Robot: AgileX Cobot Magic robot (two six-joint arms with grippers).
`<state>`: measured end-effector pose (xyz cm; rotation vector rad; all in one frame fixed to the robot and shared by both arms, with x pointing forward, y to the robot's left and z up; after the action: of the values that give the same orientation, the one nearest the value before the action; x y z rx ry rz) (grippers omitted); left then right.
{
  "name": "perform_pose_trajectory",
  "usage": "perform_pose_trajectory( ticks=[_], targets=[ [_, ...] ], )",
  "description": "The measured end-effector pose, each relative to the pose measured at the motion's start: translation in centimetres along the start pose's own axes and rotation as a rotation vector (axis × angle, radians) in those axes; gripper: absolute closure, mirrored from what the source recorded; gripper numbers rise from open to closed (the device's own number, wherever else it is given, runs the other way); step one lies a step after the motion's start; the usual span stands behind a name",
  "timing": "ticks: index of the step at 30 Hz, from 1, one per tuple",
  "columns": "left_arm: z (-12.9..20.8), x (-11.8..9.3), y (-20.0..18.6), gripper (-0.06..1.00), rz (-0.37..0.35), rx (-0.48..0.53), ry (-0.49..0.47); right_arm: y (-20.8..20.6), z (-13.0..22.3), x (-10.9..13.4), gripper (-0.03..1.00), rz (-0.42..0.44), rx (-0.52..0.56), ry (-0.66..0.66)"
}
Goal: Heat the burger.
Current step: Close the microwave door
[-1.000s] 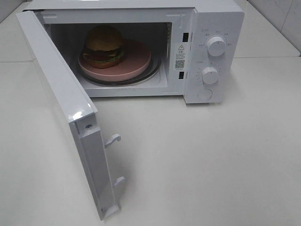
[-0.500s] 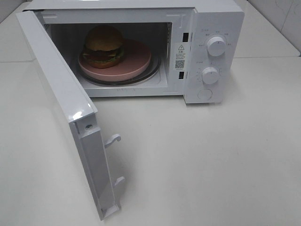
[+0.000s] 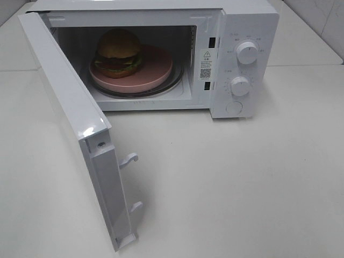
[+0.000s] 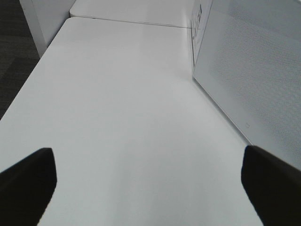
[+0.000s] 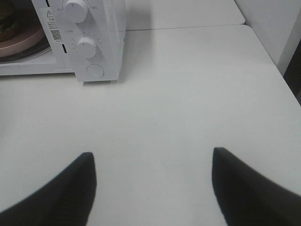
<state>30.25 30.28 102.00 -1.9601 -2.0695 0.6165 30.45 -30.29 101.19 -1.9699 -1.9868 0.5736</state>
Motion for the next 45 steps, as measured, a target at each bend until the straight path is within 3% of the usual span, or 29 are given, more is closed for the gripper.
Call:
perform_pose_trajectory(
  ticks=[6,11,29,34,39,42,43,44,45],
  targets=[
    [0.0,0.0,0.0,-0.04,0.0,0.0,0.0,0.0,0.0,0.0,0.47,0.0,0.0,0.0],
    [0.0,0.0,0.0,-0.04,0.0,0.0,0.0,0.0,0.0,0.0,0.56,-0.001,0.0,0.0],
    [-0.4,-0.2,-0.2,-0.04,0.01,-0.016,-0.011,0.0,0.0,0.0,0.59,-0.002,0.0,0.001],
    [-4.0,-0.7,0.0,-0.04,0.035,-0.164,-0.016,0.0,0.0,0.0,0.59,-0.002,0.0,0.001],
    [-6.3,-1.0,1.6,-0.04,0.046,-0.247,-0.018,0.0,0.0,0.0,0.59,-0.003,0.0,0.001],
    [-6.7,-1.1,3.1,0.0,0.048,-0.269,-0.016,0.0,0.0,0.0,0.59,-0.003,0.0,0.001],
    [-6.6,-1.0,4.3,0.11,0.045,-0.271,-0.003,0.0,0.0,0.0,0.59,-0.003,0.0,0.001],
    [-6.6,-1.0,4.3,0.11,0.045,-0.271,-0.003,0.0,0.0,0.0,0.59,-0.003,0.0,0.001],
    [-6.6,-1.0,4.9,0.2,0.043,-0.273,0.006,0.0,0.0,0.0,0.59,-0.003,0.0,0.001]
  ],
)
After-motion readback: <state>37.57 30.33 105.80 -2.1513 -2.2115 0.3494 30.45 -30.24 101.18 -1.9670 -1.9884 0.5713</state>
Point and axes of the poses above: a point on each arm's last joint axis where the gripper is mounted, y pointing out along that axis toward the gripper, x along the wrist's bending axis when the last joint is at zero, z = x × y, the point moved 8 cm from there along y, pointing out along that axis toward the gripper, and after that the axes turned 4 degrees about -y, right-handed, at the moved point
